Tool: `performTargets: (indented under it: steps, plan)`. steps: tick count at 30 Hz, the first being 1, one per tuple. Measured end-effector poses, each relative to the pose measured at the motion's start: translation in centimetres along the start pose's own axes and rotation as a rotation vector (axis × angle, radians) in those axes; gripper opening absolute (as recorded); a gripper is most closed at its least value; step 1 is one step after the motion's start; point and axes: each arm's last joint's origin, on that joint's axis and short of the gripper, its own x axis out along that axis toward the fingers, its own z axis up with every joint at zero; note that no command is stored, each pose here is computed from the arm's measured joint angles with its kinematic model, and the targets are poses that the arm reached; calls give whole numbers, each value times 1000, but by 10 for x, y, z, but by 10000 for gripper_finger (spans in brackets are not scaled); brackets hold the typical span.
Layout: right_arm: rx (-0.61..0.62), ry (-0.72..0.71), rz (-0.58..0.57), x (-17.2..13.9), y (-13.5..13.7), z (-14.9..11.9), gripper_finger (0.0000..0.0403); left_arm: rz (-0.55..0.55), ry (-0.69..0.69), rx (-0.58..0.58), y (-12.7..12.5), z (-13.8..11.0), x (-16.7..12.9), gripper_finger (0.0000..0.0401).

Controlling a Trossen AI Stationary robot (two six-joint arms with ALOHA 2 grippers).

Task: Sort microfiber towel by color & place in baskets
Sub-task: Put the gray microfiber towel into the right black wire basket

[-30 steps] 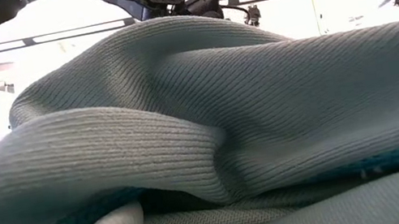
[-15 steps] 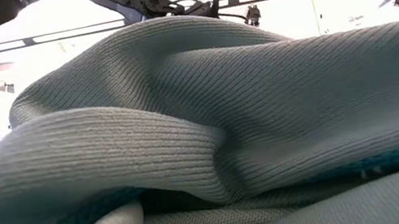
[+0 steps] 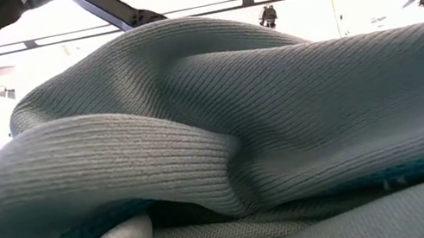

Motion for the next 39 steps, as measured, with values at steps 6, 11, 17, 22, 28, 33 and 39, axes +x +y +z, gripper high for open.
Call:
performTargets:
  steps: [6,11,17,22,28,33,39]
  plan:
    - [0,0,0,0,0,0,128,-4,26,-30,1,-9,4,135]
    - [0,0,1,0,0,0,128,-8,32,-34,-2,-9,6,135]
    - [0,0,0,0,0,0,128,10,39,-13,-11,-9,11,135]
    - [0,0,0,0,0,0,128,55,36,1,-14,-8,13,135]
    - [0,0,0,0,0,0,128,80,38,1,-15,-8,13,122]
    - [0,0,0,0,0,0,128,102,38,-14,-14,-8,13,85]
    - [0,0,0,0,0,0,128,102,37,-24,-14,-7,13,27]
